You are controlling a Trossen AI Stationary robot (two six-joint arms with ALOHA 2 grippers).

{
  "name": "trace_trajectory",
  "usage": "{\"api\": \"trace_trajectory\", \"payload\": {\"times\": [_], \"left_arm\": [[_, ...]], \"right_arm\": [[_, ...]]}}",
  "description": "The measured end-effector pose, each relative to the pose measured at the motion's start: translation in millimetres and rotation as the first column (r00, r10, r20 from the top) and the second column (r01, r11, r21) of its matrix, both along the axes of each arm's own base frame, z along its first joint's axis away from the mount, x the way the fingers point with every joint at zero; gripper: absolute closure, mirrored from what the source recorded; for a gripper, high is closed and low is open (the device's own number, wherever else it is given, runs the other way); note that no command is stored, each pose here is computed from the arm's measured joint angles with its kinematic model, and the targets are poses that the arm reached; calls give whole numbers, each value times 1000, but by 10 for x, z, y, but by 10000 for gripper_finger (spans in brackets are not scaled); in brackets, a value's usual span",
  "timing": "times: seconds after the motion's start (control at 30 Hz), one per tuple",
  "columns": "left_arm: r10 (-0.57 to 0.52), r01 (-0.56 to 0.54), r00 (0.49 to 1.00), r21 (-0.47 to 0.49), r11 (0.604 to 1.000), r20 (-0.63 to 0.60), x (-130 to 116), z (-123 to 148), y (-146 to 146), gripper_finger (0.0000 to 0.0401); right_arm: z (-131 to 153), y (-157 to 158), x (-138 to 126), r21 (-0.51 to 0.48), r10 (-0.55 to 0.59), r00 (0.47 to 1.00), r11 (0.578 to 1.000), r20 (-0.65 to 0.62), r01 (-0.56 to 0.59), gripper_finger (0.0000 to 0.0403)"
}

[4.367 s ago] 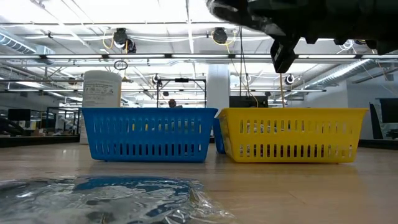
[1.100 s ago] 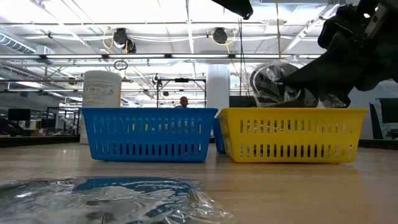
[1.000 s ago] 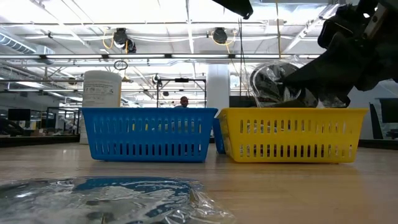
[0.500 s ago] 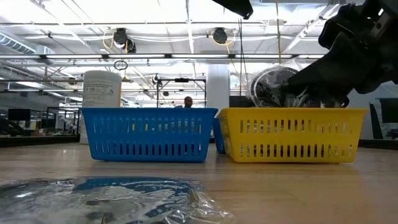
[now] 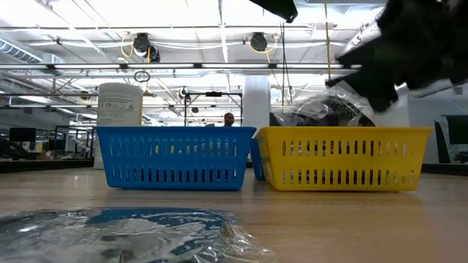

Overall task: Pick & Place Travel size toiletries
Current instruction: Put the black hairbrush into the right yellow bin

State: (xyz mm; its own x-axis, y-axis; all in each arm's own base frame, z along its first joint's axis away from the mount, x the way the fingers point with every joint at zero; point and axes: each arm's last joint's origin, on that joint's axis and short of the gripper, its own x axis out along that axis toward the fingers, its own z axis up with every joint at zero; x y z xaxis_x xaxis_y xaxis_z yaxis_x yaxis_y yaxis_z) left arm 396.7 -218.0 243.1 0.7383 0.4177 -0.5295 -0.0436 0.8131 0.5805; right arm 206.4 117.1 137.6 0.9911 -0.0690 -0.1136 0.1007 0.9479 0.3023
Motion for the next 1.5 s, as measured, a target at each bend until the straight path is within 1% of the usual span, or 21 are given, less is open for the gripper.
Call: {"api": "trace_trajectory", "payload": {"times": [0.1,0.17,0.3,0.4,0.47,0.53,0.57,0.67,0.73,0.8,0.87,0.93,1.0,1.07,1.1,1.17,1.3,1.37,1.5], "left_arm": [[1,-1,1000,-1,1000,1,0,0,0,293],[6,-6,1000,-9,1000,5,0,0,0,293],[19,-19,1000,-36,999,7,-5,-6,1,293],[9,-11,1000,-134,991,-16,-11,-28,-7,293],[-6,-3,999,-224,974,-38,-16,-44,-23,293],[-24,0,998,-337,941,-66,-24,-60,-46,293],[-35,-2,996,-399,917,-86,-29,-71,-60,293],[-80,-34,981,-568,823,-175,-68,-105,-98,293],[-94,-79,967,-635,768,-235,-108,-126,-125,293],[-66,-153,954,-662,733,-293,-168,-152,-152,293],[0,-252,935,-666,702,-354,-252,-224,-174,293],[45,-351,900,-660,665,-433,-352,-329,-195,293],[79,-434,865,-659,614,-496,-435,-413,-231,293],[109,-497,838,-665,558,-534,-489,-479,-264,293],[119,-522,824,-663,537,-553,-514,-504,-276,293],[124,-552,805,-657,514,-580,-552,-529,-301,293],[120,-557,805,-669,492,-582,-576,-522,-355,292],[114,-561,801,-669,488,-588,-587,-531,-366,292],[115,-569,793,-659,491,-598,-622,-599,-367,291]], "right_arm": [[162,-4,-5,-86,14,995,996,101,-5,183],[252,-13,-21,-139,20,990,990,138,-1,180],[360,-36,-57,-159,26,987,987,156,-1,181],[363,-32,-72,-149,72,989,987,129,-53,184],[345,-23,-77,-134,109,988,987,105,-94,185],[323,-6,-83,-122,141,986,984,85,-130,185],[313,4,-88,-122,157,985,982,76,-147,185],[297,36,-108,-123,174,983,978,61,-166,186],[298,57,-120,-122,185,981,977,62,-176,186],[299,72,-130,-122,192,979,975,63,-184,186],[299,87,-140,-122,200,978,974,63,-191,186],[299,98,-147,-122,205,977,973,63,-197,187],[299,103,-151,-123,208,976,972,63,-199,188],[300,103,-151,-129,209,976,971,63,-200,188],[300,103,-151,-134,209,976,971,62,-199,188],[300,103,-151,-137,210,976,970,62,-200,188],[300,108,-154,-139,212,975,969,62,-202,190],[300,119,-161,-139,218,974,968,62,-208,190],[301,165,-193,-139,241,968,963,63,-231,191]]}}
